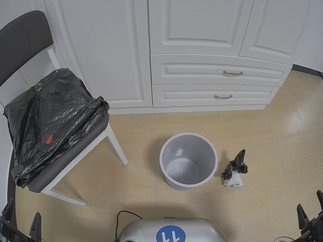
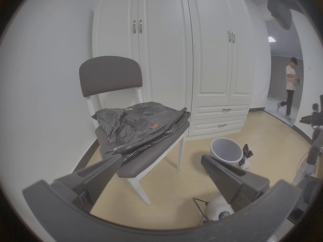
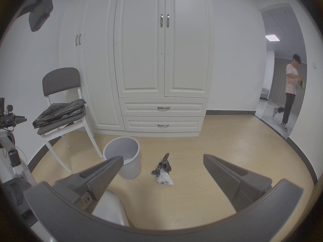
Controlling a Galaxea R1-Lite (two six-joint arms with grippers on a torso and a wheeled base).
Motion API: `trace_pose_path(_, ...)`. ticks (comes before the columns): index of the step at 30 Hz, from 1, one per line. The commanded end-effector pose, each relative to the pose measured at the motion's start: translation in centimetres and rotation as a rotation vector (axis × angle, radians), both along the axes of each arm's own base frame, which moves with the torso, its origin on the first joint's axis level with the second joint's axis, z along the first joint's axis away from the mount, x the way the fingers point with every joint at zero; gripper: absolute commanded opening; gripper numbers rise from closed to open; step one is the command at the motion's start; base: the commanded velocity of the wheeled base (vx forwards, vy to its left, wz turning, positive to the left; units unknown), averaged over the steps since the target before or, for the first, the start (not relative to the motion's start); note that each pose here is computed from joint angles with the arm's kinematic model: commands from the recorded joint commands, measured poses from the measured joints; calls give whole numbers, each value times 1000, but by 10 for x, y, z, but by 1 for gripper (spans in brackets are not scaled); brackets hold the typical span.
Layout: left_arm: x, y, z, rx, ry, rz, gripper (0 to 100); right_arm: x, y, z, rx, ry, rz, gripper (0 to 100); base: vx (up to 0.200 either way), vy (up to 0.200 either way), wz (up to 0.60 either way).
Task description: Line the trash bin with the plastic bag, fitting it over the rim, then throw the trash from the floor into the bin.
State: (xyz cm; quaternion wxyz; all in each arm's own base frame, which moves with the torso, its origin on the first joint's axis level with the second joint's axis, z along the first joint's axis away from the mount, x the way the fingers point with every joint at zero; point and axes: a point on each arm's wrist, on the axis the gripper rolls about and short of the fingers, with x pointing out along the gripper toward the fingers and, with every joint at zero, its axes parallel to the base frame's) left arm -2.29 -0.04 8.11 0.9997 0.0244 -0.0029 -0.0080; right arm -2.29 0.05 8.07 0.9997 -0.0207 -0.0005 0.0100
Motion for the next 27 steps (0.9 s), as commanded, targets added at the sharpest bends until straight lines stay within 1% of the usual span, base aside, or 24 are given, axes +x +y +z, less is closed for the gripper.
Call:
trace_pose_path(1,0,0,-5,0,1,2,100,0,0,-5,0,-1,0,100,0,0,0)
trace_pose_path(6,0,0,-5,-15,2,5,100,0,0,-5,8,-5,11,100,0,0,0)
trace_pose_path(9,0,1,-5,-60,-1,39,100,0,0,-5,49,-4,3,100,0,0,0)
trace_pose_path(10,0,1,-5,-67,-4,48,100,0,0,-5,52,-4,3,100,0,0,0)
trace_pose_path(11,-1,1,2,-100,-58,60,100,0,0,-5,52,-4,3,100,0,0,0)
trace_pose_path(13,-4,1,20,-180,-217,37,100,0,0,-5,49,-4,3,100,0,0,0)
trace_pose_path(15,-4,1,21,-185,-229,34,100,0,0,-5,49,-4,3,100,0,0,0)
trace_pose_path(16,-5,0,27,-184,-316,-14,100,0,0,-2,37,-18,10,100,0,0,0)
trace_pose_path(17,-5,0,26,-169,-306,-19,100,-2,0,5,50,-62,14,100,0,0,0)
trace_pose_path(18,-4,0,24,-152,-290,-18,100,-6,0,20,72,-155,27,100,0,0,0)
trace_pose_path(19,-4,0,24,-145,-281,-16,100,-10,1,33,96,-221,50,100,0,0,0)
trace_pose_path(20,-4,0,24,-143,-274,-17,100,-13,1,43,115,-253,82,100,0,0,0)
trace_pose_path(21,-5,0,24,-142,-268,-22,100,-15,2,48,114,-260,107,100,0,0,0)
trace_pose_path(24,-5,0,24,-134,-239,-33,100,-15,3,53,103,-198,156,100,0,0,0)
trace_pose_path(25,-5,-1,23,-131,-216,-38,100,-14,4,54,104,-163,177,100,0,0,0)
trace_pose_path(27,-3,-1,18,-104,-141,-47,100,-11,5,59,108,-82,242,100,0,0,0)
